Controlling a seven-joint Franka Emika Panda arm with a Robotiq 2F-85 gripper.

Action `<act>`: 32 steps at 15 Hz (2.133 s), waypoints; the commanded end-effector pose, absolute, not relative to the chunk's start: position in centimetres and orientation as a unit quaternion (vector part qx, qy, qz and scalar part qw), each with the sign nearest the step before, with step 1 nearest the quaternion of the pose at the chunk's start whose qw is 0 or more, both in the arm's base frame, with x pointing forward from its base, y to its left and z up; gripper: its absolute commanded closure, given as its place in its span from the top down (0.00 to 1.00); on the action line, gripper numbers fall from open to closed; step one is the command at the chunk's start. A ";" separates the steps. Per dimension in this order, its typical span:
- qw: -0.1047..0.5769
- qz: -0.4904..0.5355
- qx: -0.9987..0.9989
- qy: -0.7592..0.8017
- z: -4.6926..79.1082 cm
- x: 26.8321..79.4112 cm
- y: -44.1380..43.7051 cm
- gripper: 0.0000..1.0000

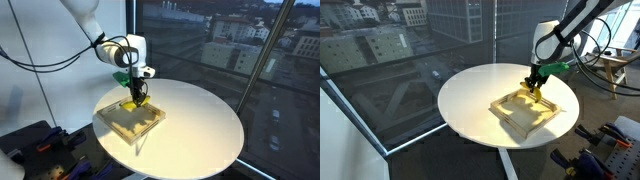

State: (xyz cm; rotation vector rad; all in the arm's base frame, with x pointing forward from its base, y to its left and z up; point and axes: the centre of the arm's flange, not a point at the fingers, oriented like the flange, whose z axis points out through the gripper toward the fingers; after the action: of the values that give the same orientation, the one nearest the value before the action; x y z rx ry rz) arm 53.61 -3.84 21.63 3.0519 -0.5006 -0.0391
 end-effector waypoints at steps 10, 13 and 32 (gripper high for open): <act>0.042 -0.017 0.971 -0.234 22.2 53.7 -7.7 0.16; 0.043 -0.018 0.968 -0.247 22.0 53.8 -8.9 0.16; 0.054 -0.017 0.952 -0.302 20.9 54.6 -15.4 0.16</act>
State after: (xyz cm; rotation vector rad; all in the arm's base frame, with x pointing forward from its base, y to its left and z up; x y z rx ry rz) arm 53.69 -14.45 20.65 2.9136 -0.8763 -0.0362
